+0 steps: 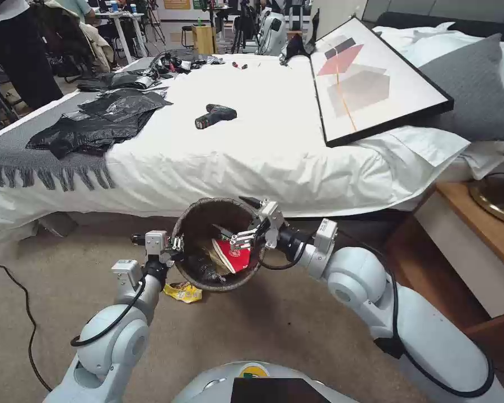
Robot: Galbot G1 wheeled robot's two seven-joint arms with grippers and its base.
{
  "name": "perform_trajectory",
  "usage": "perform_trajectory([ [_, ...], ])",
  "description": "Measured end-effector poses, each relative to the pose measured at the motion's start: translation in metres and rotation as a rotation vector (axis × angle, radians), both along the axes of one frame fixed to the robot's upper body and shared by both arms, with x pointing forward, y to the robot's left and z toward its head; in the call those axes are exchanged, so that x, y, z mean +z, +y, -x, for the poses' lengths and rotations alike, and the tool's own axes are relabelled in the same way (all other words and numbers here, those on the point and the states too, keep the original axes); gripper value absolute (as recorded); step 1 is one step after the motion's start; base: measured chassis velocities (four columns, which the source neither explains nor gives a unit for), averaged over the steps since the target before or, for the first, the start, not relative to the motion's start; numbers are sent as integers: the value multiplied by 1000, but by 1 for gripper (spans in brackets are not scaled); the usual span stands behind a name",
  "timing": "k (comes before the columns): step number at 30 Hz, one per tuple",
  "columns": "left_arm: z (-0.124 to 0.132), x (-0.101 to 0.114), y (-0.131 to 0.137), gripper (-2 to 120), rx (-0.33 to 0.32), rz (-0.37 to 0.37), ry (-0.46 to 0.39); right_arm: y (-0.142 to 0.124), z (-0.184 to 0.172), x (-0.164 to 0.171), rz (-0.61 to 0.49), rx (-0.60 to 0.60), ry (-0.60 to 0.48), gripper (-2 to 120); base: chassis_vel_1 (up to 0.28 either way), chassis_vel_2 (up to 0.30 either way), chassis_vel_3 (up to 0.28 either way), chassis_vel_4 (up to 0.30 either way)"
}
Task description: Pick up the trash bin, then pick up the garbage from the floor and place it into the trash bin.
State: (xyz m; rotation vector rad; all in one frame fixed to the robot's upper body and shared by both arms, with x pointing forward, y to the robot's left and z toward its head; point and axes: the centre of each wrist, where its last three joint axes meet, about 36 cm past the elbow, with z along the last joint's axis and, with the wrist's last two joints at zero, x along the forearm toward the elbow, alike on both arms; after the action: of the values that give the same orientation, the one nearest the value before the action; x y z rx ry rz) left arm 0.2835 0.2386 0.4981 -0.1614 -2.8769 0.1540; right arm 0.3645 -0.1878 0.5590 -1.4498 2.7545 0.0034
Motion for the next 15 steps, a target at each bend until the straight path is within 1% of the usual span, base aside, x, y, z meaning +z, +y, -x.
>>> perform_trajectory([
  [2, 0, 0, 0, 7, 0, 0, -1, -7, 8, 11, -18, -8, -21, 100, 0, 0, 0, 0],
  [3, 0, 0, 0, 7, 0, 0, -1, -7, 8, 11, -18, -8, -21, 100, 0, 0, 0, 0],
  [6, 0, 0, 0, 7, 1, 2, -3, -18, 27, 24, -42, -62, -61, 100, 0, 0, 0, 0],
  [7, 0, 0, 0, 7, 1, 2, -3, -18, 27, 24, -42, -62, -61, 100, 0, 0, 0, 0],
  [10, 0, -1, 0, 7, 2, 4, -2, -27, 44, 21, -37, -142, -85, 100, 0, 0, 0, 0],
  [12, 0, -1, 1, 7, 4, 4, -2, -31, 47, 19, -29, -165, -92, 100, 0, 0, 0, 0],
  [15, 1, -1, 1, 7, 5, 4, -5, -53, 55, 11, -17, -299, -133, 100, 0, 0, 0, 0],
])
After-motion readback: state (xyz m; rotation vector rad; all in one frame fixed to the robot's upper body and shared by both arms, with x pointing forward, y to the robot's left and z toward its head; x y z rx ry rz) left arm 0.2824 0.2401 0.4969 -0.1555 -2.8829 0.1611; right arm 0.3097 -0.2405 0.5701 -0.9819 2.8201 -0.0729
